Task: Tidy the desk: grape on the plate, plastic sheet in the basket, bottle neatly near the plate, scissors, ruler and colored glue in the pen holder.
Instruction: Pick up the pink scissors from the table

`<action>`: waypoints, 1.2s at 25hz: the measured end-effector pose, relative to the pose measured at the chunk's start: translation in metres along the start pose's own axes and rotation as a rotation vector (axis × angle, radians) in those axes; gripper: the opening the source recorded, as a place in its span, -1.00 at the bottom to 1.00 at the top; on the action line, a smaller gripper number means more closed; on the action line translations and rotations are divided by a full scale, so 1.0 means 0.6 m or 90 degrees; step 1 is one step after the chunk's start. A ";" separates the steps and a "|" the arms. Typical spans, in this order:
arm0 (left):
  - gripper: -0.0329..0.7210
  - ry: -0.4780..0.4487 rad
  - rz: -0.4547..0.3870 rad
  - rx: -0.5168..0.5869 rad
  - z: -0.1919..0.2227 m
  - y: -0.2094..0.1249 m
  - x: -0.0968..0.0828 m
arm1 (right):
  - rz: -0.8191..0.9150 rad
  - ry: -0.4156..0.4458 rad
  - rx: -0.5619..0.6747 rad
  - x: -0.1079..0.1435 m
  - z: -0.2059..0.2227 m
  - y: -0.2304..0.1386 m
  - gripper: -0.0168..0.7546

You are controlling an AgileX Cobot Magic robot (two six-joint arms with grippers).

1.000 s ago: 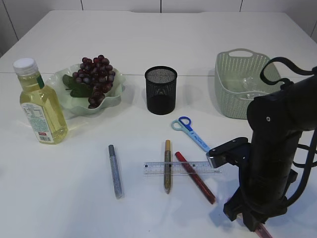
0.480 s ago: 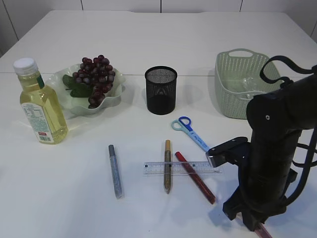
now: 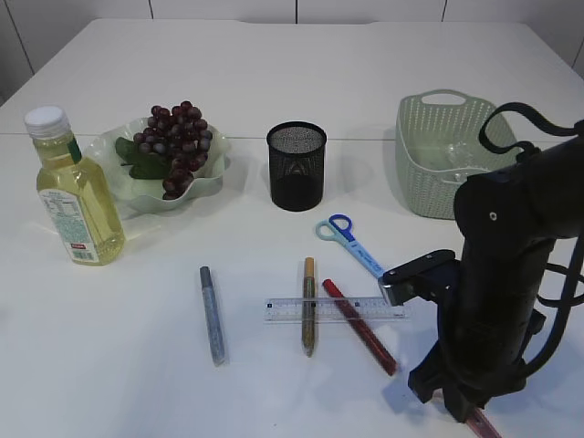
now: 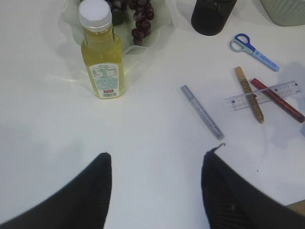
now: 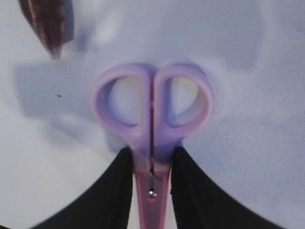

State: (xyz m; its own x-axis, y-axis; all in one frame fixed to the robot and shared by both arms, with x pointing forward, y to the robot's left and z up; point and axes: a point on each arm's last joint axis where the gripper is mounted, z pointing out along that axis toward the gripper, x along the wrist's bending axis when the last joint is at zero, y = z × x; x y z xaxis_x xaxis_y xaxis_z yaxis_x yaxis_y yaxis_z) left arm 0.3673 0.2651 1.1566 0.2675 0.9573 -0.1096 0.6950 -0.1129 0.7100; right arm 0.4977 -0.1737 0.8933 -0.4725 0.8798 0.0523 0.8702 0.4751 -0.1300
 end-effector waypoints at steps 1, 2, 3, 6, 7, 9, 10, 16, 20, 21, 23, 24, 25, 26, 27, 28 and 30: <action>0.24 0.000 0.000 0.000 0.000 0.000 0.000 | 0.000 0.000 -0.001 0.000 0.000 0.000 -0.34; 0.24 0.000 0.000 0.000 0.000 0.000 0.000 | 0.000 0.000 -0.003 0.000 0.000 0.001 -0.34; 0.24 0.000 0.000 0.000 0.000 0.000 0.000 | 0.000 0.000 -0.003 0.000 0.000 0.001 -0.34; 0.24 0.000 0.000 0.000 0.000 0.000 0.000 | 0.000 0.000 -0.004 0.000 0.000 0.001 -0.34; 0.24 0.000 0.000 0.000 0.000 0.000 0.000 | 0.000 0.000 -0.005 0.000 0.000 0.001 -0.34; 0.24 0.000 0.000 0.000 0.000 0.000 0.000 | 0.000 -0.001 -0.006 0.000 0.000 0.001 -0.34; 0.24 0.000 0.000 0.000 0.000 0.000 0.000 | 0.000 -0.001 -0.006 0.000 0.000 0.001 -0.34; 0.24 0.000 0.000 0.000 0.000 0.000 0.000 | 0.000 -0.001 -0.005 0.000 0.001 0.002 -0.34; 0.24 0.000 0.000 0.000 0.000 0.000 0.000 | 0.000 0.000 0.003 0.000 0.005 0.004 -0.34; 0.24 0.000 0.000 0.000 0.000 0.000 0.000 | 0.000 0.000 0.003 -0.001 0.005 0.004 -0.34; 0.24 0.001 0.001 0.000 0.000 0.000 0.000 | 0.000 0.000 0.005 -0.001 0.005 0.005 -0.34; 0.24 0.001 0.001 0.000 0.000 0.000 0.000 | 0.001 0.000 0.005 -0.001 0.005 0.005 -0.34; 0.24 0.002 0.001 0.000 0.000 0.000 0.001 | 0.001 0.000 0.005 -0.001 0.005 0.005 -0.34; 0.24 0.002 0.001 0.000 0.000 0.000 0.001 | 0.001 0.000 0.005 -0.001 0.005 0.005 -0.34; 0.24 0.003 0.002 0.000 0.000 0.000 0.001 | 0.001 0.000 0.005 -0.001 0.005 0.005 -0.34; 0.24 0.003 0.002 0.000 0.000 0.000 0.001 | 0.001 0.000 0.005 -0.001 0.005 0.005 -0.34; 0.24 0.006 0.003 0.000 0.000 0.000 0.001 | 0.001 0.000 0.005 -0.001 0.005 0.005 -0.34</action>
State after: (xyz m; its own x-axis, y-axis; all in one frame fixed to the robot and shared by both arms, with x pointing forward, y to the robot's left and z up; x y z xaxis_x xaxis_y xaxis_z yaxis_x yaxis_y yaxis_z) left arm 0.3675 0.2659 1.1564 0.2649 0.9591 -0.0998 0.6941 -0.1179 0.7101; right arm 0.4999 -0.1726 0.8900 -0.4705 0.8808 0.0525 0.8702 0.4730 -0.1380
